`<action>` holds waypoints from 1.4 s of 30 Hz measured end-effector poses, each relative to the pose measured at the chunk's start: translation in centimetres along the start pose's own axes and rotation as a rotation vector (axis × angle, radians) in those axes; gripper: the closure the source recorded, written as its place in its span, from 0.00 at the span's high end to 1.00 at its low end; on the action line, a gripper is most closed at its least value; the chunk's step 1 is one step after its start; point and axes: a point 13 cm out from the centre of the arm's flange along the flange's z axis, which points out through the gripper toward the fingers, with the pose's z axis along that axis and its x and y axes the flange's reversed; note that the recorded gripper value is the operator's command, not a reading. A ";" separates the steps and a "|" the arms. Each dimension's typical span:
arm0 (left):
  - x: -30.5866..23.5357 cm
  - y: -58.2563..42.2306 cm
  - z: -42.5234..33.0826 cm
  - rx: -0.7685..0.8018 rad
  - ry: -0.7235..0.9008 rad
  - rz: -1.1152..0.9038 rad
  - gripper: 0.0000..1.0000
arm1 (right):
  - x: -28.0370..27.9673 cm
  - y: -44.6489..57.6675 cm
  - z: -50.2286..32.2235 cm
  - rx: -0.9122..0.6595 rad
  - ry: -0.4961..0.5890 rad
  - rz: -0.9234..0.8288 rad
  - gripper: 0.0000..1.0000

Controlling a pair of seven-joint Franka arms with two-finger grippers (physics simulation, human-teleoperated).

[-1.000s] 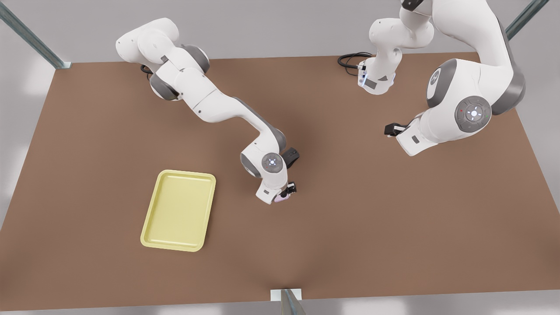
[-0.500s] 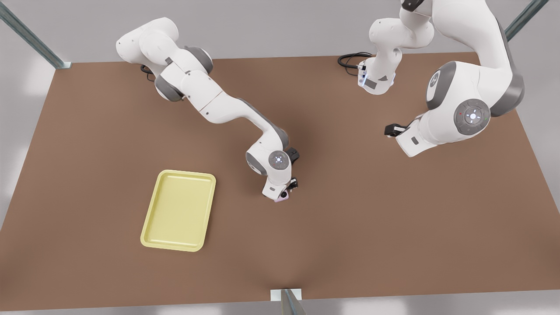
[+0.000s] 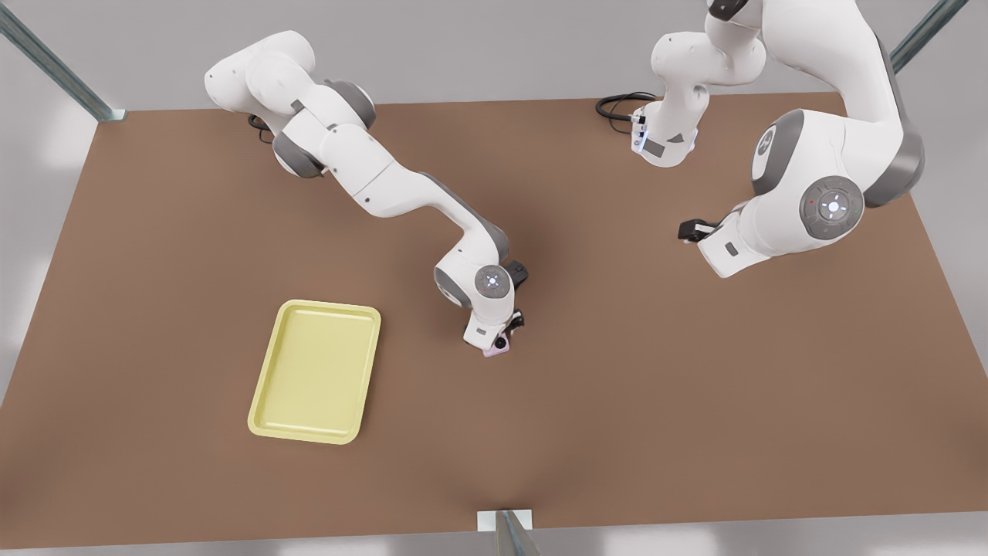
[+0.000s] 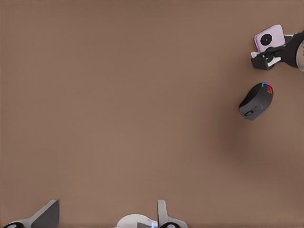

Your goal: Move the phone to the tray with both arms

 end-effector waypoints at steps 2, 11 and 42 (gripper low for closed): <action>0.0 0.0 0.0 0.000 0.000 0.000 1.00 | 0.0 0.0 0.0 0.000 0.001 -0.002 0.84; 0.0 0.0 0.1 0.000 0.000 0.003 1.00 | -0.6 0.0 -1.0 -0.008 -0.011 -0.004 0.79; -0.1 1.3 -0.2 -0.052 -0.004 -0.010 1.00 | 0.4 -49.2 -39.5 0.088 -0.139 0.289 1.00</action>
